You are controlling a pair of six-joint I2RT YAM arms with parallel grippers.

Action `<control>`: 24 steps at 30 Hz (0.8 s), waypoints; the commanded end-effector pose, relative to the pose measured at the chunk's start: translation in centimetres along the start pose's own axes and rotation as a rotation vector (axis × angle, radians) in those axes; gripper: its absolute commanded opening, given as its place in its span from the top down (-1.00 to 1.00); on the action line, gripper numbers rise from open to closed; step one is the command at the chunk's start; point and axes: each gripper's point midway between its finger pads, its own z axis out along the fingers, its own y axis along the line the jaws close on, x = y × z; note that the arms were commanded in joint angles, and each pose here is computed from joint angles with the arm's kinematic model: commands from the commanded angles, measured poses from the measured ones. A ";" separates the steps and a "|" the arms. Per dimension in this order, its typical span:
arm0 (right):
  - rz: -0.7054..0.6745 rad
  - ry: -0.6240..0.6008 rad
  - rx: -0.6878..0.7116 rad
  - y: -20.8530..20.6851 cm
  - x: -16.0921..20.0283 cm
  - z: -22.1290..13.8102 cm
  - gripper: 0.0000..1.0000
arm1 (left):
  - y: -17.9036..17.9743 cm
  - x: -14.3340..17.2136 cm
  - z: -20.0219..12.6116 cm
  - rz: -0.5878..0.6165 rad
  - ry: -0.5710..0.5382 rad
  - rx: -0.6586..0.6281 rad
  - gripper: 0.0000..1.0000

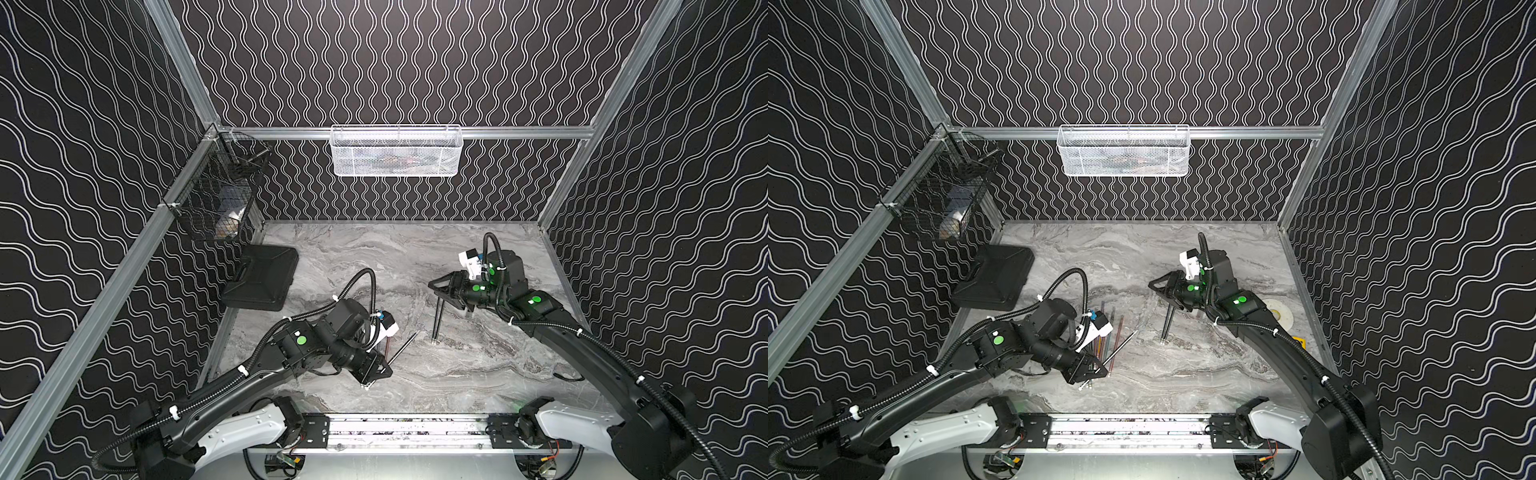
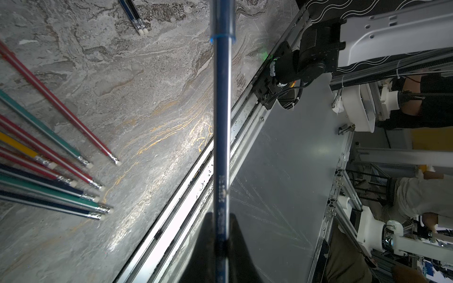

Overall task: Remove the protective cover of the pencils
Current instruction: Remove the protective sleeve from the pencil.

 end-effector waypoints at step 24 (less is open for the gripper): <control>0.081 0.112 -0.121 1.4 10.0 2.8 0.49 | 0.1 0.2 0.0 0.007 0.015 -0.002 1.00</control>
